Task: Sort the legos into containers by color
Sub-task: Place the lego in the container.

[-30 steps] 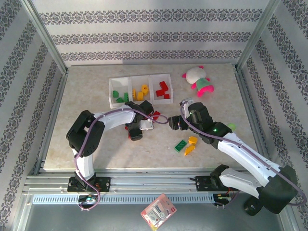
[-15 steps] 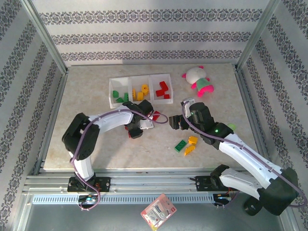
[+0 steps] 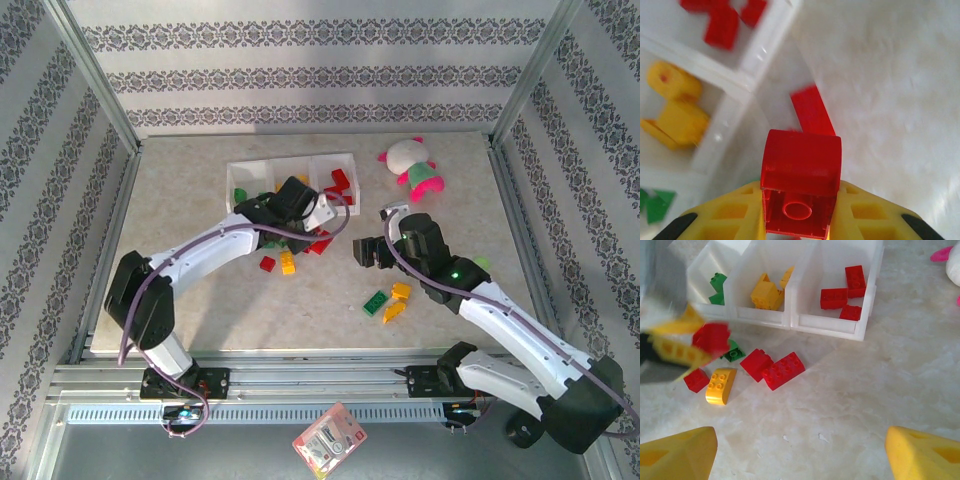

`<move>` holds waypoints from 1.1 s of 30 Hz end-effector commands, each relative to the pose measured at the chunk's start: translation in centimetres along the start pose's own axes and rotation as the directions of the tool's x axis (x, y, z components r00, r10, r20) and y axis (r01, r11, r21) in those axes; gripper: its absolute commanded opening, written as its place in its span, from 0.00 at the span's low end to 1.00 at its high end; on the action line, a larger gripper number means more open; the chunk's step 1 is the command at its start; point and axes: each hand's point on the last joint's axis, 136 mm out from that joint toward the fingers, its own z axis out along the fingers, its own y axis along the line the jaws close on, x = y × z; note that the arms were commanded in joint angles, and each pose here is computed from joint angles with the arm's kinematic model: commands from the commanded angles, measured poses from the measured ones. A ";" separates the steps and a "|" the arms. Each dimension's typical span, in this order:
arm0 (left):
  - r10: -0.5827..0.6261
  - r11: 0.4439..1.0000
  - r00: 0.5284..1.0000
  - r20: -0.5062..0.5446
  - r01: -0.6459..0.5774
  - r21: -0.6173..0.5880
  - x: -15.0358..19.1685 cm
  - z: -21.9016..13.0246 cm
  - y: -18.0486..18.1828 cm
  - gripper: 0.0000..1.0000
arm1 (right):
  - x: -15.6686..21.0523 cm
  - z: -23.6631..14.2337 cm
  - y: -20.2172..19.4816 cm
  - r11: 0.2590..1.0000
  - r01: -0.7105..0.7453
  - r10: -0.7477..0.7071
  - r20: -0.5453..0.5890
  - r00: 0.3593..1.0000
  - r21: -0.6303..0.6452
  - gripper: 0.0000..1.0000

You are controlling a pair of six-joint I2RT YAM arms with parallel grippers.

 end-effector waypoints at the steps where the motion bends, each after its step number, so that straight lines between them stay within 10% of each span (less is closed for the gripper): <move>1: -0.103 0.990 0.980 0.169 0.118 -0.080 -5.4 1.2 3.8 0.29 | 0.5 -0.1 -0.2 1.000 -0.027 0.027 0.002 1.000 -0.009 0.87; 19: -0.213 0.966 0.956 0.202 0.237 -0.104 -12.4 11.1 11.2 0.34 | 1.0 0.0 -1.4 0.999 -0.049 0.049 -0.005 0.999 0.011 0.87; 33: -0.212 0.977 0.894 0.395 0.198 0.077 -13.8 0.8 7.1 0.99 | 3.1 -0.5 -3.4 0.989 -0.088 0.098 -0.079 0.992 0.123 0.87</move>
